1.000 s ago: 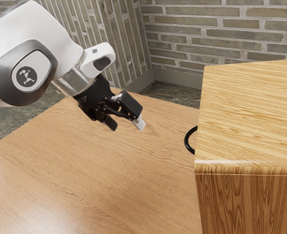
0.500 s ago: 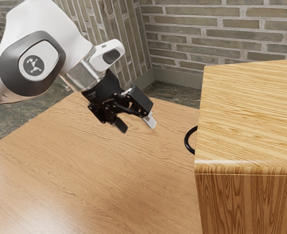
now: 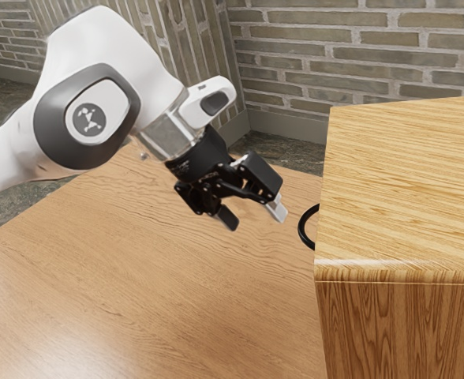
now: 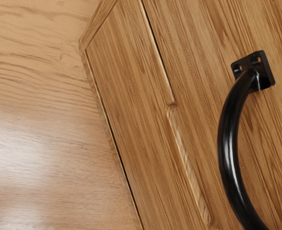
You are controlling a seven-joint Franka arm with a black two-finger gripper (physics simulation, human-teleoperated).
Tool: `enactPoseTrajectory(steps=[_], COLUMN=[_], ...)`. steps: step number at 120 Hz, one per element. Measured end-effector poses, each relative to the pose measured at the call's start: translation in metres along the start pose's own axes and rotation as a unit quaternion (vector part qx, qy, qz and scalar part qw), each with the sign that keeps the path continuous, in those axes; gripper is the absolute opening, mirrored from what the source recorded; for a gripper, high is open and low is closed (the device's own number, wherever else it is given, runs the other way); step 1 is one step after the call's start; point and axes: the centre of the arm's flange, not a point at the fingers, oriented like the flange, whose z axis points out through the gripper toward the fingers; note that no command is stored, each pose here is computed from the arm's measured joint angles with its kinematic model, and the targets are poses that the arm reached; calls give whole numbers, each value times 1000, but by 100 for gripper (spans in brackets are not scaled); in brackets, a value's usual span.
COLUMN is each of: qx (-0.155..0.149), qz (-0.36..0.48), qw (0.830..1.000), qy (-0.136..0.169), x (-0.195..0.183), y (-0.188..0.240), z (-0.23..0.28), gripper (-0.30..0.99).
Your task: Pull the drawer handle with one arm to open the drawer
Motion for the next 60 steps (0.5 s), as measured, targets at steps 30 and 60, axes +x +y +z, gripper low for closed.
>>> enactPoseTrajectory(steps=[30, 60], qx=[-2, -7], qz=[0, 1], qw=[1000, 1000], qy=[2, 0], x=[2, 4], y=[5, 12], z=[9, 22], gripper=[69, 69])
